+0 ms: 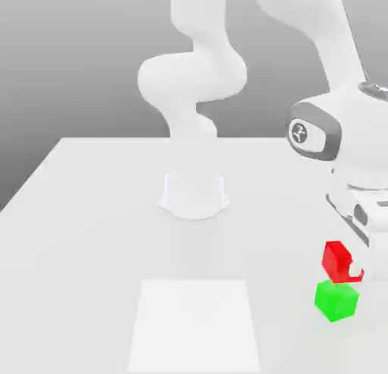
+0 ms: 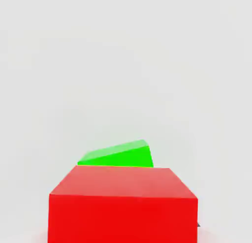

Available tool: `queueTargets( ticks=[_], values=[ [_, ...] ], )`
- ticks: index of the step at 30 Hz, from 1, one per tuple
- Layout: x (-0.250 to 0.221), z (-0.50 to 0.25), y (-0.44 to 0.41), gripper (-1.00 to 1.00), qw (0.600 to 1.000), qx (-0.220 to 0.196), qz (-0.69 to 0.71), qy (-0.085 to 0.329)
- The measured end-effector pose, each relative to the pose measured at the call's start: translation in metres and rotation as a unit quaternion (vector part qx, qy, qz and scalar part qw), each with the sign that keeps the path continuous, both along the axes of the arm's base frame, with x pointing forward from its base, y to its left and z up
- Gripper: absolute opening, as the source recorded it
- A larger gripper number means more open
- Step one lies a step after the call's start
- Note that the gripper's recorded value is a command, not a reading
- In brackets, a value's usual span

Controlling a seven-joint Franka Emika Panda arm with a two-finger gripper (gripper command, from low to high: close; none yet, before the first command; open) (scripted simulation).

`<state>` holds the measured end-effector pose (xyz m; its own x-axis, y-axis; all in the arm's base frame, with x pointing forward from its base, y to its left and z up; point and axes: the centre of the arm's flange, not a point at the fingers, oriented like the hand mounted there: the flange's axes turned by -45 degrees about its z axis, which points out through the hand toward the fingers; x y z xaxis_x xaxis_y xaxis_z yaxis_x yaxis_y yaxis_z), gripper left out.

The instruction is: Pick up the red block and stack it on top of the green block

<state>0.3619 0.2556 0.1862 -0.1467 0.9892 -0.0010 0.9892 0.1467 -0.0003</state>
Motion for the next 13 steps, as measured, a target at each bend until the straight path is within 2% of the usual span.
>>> queueTargets(
  ticks=[7, 13],
  values=[
    [0.000, -0.001, 0.000, 1.00, 1.000, 0.000, 0.000, -0.001],
    [0.000, 0.052, 0.001, 1.00, 1.000, 0.000, 0.001, -0.001]
  ],
)
